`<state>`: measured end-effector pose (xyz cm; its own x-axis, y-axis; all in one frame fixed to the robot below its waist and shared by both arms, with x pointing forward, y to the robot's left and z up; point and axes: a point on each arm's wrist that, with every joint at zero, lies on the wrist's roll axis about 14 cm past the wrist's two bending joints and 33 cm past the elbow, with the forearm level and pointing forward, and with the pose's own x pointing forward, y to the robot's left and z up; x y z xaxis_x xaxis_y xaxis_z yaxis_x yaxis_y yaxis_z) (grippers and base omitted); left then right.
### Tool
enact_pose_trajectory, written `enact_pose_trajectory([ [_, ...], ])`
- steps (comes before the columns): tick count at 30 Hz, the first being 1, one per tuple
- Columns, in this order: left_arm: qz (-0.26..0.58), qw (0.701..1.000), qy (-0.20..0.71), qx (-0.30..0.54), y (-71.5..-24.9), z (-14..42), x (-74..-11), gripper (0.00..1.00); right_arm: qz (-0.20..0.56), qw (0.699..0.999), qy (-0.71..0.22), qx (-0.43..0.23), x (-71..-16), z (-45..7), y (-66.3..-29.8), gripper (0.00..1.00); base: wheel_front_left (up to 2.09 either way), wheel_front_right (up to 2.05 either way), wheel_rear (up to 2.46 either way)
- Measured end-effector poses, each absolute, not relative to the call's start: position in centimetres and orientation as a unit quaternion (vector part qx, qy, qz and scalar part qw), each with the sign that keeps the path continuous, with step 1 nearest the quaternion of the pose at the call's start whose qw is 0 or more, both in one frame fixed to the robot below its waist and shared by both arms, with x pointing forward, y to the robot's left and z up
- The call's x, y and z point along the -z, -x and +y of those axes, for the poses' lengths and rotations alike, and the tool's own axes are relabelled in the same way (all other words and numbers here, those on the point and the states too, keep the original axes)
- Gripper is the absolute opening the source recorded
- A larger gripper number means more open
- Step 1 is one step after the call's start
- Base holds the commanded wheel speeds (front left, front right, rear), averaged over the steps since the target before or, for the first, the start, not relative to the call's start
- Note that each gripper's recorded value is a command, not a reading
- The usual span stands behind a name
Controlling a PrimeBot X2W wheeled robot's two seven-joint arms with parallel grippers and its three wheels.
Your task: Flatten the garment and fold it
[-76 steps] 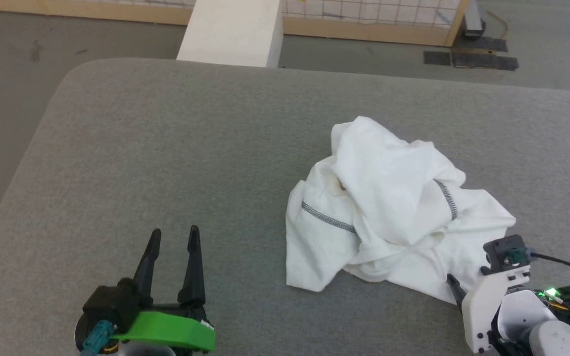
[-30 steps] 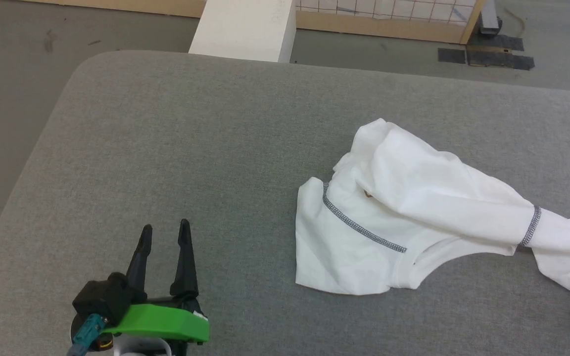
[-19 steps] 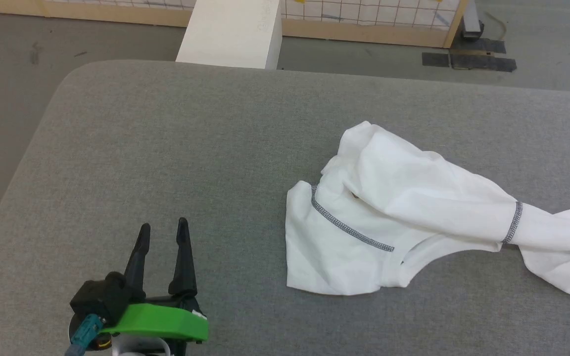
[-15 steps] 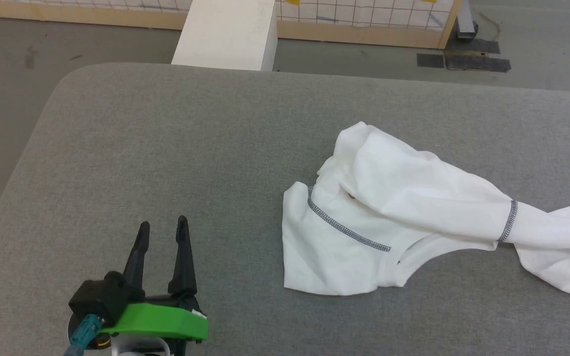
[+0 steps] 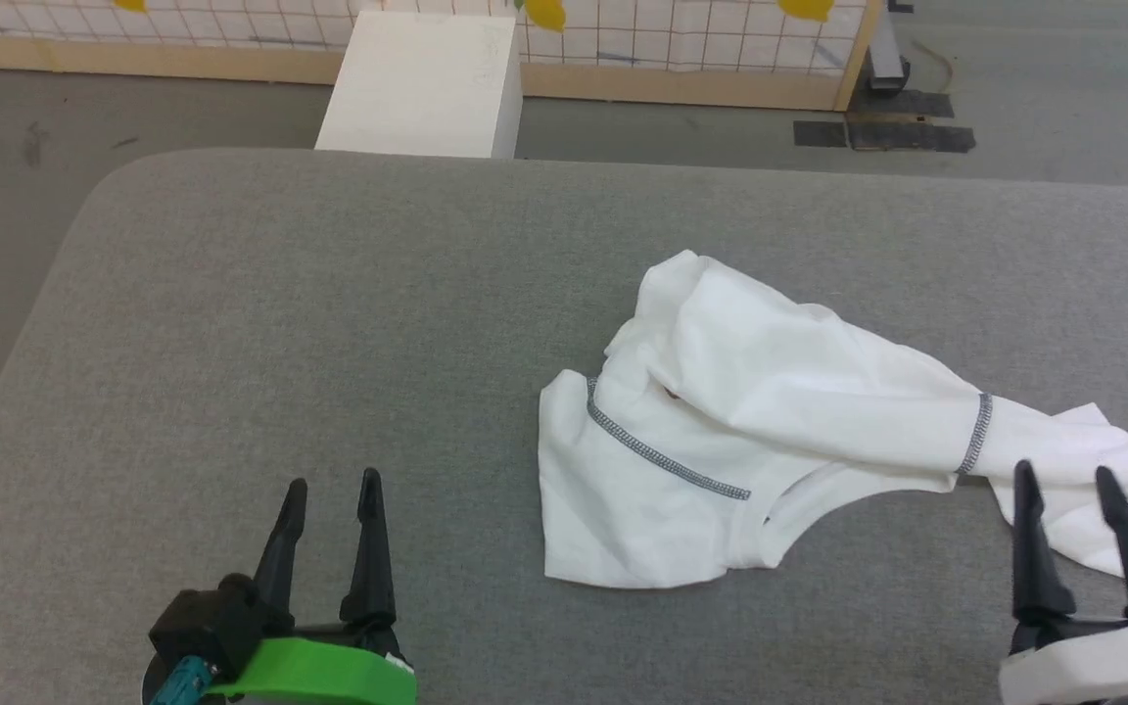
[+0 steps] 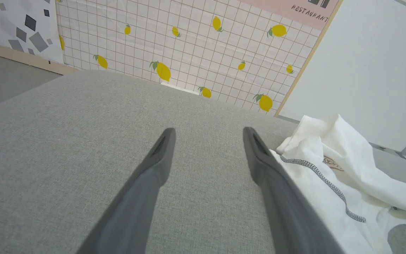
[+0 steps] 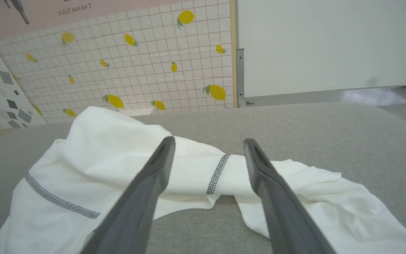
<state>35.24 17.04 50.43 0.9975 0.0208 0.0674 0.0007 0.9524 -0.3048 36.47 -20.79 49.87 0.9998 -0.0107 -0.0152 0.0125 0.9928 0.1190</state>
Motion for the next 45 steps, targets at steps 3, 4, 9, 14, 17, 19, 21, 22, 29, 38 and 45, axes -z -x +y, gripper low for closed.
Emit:
enact_pose_trajectory([
  [3,-0.029,0.988,0.149,0.0,-35.3,16.7,-50.1,1.0,0.006,0.998,-0.064,0.004,-49.5,-20.5,-36.1,1.0,0.0,0.0,0.0],
  [4,-0.027,0.989,0.146,0.003,-35.3,16.6,-50.0,1.0,0.004,0.998,-0.064,0.004,-49.6,-20.5,-36.0,1.0,0.0,0.0,0.0],
  [9,-0.017,0.992,0.117,0.045,-36.9,15.4,-50.0,1.0,-0.008,0.998,-0.056,0.009,-50.2,-20.9,-36.1,1.0,0.0,0.0,0.0],
  [14,0.028,0.99,0.077,0.115,-40.5,12.9,-50.2,1.0,-0.014,0.998,-0.052,0.014,-50.5,-21.3,-36.6,1.0,0.0,0.0,0.0],
  [17,0.087,0.982,0.056,0.156,-41.8,10.9,-48.6,1.0,-0.014,0.998,-0.051,0.014,-50.4,-21.2,-37.1,1.0,0.0,0.0,0.0],
  [19,0.127,0.975,0.043,0.179,-42.5,9.7,-47.3,1.0,-0.012,0.999,-0.052,0.012,-50.3,-21.1,-37.6,1.0,0.0,0.0,0.0],
  [21,0.168,0.965,0.04,0.196,-43.1,8.6,-45.9,1.0,-0.012,0.999,-0.052,0.009,-50.2,-20.9,-38.1,1.0,0.0,0.0,0.0],
  [22,0.184,0.961,0.038,0.203,-43.2,8.2,-45.2,1.0,-0.012,0.998,-0.053,0.009,-50.2,-20.9,-38.3,1.0,0.0,0.0,0.0],
  [29,0.324,0.916,0.029,0.234,-42.3,6.2,-39.4,1.0,-0.004,0.999,-0.051,0.018,-49.5,-21.4,-38.8,1.0,0.0,0.0,0.0],
  [38,0.339,0.902,0.076,0.258,-42.1,3.5,-38.3,0.0,0.009,0.998,-0.049,0.033,-48.7,-22.4,-38.5,1.0,0.0,0.0,0.0],
  [45,0.312,0.907,0.104,0.264,-41.5,2.7,-39.2,0.0,0.004,0.998,-0.052,0.029,-48.9,-22.1,-38.6,1.0,0.0,0.0,0.0],
])
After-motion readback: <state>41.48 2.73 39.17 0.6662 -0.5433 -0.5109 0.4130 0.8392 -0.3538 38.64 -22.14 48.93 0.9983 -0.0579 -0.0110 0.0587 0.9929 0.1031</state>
